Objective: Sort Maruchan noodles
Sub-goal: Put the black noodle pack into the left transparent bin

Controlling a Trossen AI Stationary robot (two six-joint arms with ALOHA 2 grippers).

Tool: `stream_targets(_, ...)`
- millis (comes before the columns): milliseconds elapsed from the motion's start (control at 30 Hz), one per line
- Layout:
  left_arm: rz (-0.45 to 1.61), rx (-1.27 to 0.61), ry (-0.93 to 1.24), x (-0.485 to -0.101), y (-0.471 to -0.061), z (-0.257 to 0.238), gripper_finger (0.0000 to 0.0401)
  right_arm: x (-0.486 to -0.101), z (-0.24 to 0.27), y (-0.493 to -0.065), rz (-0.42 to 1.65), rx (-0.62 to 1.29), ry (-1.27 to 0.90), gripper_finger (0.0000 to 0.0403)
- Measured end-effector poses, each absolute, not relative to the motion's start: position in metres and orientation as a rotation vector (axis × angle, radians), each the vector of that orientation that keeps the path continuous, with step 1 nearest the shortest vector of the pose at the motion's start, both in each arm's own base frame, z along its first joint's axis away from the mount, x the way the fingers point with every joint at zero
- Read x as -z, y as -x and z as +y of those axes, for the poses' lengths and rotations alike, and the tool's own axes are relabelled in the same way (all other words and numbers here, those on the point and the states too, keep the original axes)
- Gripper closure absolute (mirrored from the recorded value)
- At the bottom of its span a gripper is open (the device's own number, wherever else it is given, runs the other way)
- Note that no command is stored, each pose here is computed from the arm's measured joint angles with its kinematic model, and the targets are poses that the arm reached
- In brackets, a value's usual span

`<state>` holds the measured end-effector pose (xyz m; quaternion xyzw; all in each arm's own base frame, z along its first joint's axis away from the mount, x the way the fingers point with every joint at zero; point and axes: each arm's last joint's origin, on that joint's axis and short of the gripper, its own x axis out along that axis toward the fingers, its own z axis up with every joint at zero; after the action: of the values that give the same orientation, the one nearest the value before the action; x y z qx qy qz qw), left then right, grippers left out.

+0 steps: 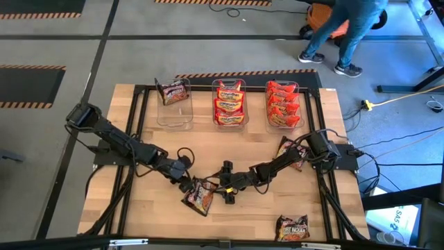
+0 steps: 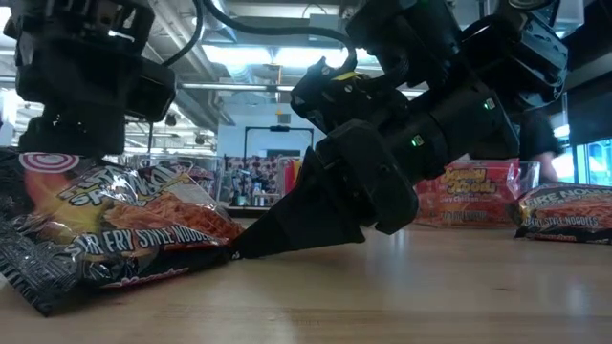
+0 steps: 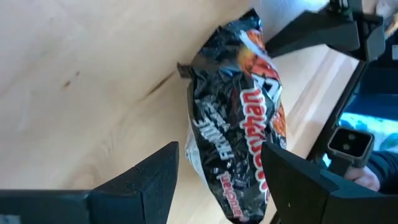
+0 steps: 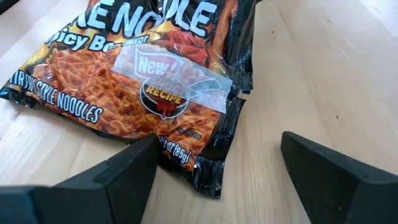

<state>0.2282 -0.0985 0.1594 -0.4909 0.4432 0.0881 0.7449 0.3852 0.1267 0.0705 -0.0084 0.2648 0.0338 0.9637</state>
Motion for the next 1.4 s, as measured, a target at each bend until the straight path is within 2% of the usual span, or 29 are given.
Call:
stream_targets(267, 0.987, -0.25, 1.068, -0.142, -0.23, -0.112, 0.0179, -0.071, 0.127, -0.386, 0.53, -0.071, 0.015, 0.0082)
stream_targets(367, 0.956, -0.206, 1.092, -0.137, -0.236, -0.119, 0.0179, -0.071, 0.127, -0.386, 0.525, -0.077, 0.012, 0.0082)
stream_targets(1400, 0.733, -0.007, 1.22, -0.159, -0.252, -0.129, 0.0179, -0.072, 0.127, -0.386, 0.517, -0.076, 0.008, 0.0082)
